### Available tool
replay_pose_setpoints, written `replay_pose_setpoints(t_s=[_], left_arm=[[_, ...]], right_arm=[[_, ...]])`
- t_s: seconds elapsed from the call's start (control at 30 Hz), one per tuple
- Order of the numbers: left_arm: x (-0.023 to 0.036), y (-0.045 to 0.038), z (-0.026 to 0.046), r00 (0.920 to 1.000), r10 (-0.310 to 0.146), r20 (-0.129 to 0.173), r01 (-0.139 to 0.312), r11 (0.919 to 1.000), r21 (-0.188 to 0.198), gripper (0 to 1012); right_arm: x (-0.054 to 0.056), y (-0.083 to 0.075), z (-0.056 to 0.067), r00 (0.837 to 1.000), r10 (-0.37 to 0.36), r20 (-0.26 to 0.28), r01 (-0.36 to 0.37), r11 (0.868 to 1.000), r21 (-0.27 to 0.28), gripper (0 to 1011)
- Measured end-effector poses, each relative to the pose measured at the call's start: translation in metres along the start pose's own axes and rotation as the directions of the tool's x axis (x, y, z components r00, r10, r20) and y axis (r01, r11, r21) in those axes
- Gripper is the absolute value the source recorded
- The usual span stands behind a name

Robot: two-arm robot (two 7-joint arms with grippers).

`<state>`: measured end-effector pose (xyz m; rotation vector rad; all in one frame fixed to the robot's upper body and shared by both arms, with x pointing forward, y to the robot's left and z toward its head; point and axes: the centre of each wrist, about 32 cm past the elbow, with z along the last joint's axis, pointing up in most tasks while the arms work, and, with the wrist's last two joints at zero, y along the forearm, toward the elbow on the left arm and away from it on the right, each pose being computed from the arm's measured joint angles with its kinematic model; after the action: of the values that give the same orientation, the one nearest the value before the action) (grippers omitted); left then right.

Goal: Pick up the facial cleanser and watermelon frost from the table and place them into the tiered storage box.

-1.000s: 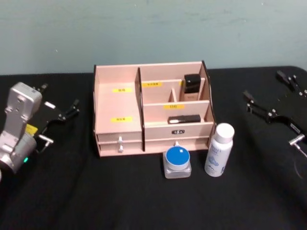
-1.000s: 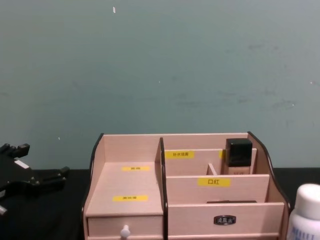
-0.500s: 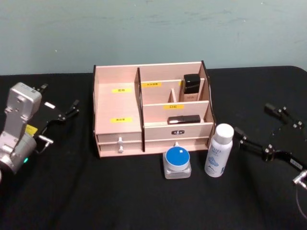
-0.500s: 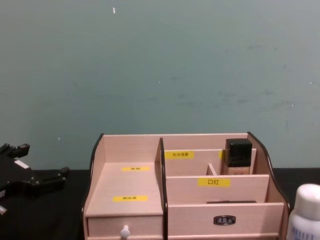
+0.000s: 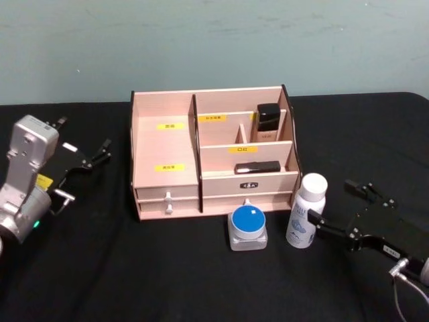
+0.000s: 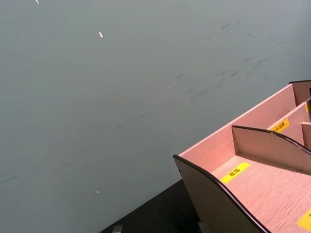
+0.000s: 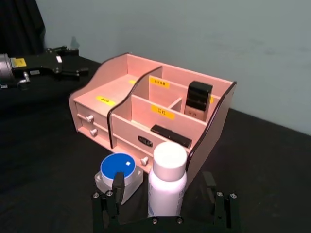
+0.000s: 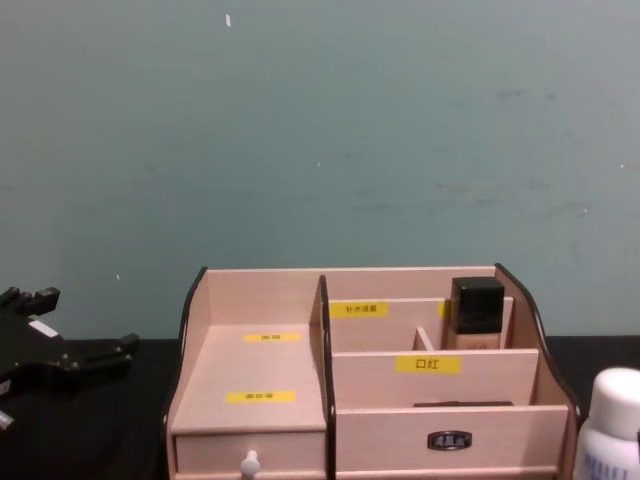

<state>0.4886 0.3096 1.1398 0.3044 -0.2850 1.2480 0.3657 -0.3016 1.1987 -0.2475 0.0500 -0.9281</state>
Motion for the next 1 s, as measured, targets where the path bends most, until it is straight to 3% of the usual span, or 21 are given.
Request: replay_pose_setpoints(t_s=[0.4, 1.0], left_arm=[[0.0000, 0.0000, 0.0000, 1.0000, 0.000, 0.000, 0.000, 1.0000, 0.000, 1010], [0.0000, 0.0000, 0.0000, 1.0000, 0.000, 0.000, 0.000, 1.0000, 0.000, 1010]], right_arm=[[0.005, 0.016, -0.016, 1.000, 0.011, -0.022, -0.012, 0.999, -0.047, 1003], [0.014, 0.045, -0.027, 0.999, 0.031, -0.026, -0.033, 0.998, -0.045, 1003]])
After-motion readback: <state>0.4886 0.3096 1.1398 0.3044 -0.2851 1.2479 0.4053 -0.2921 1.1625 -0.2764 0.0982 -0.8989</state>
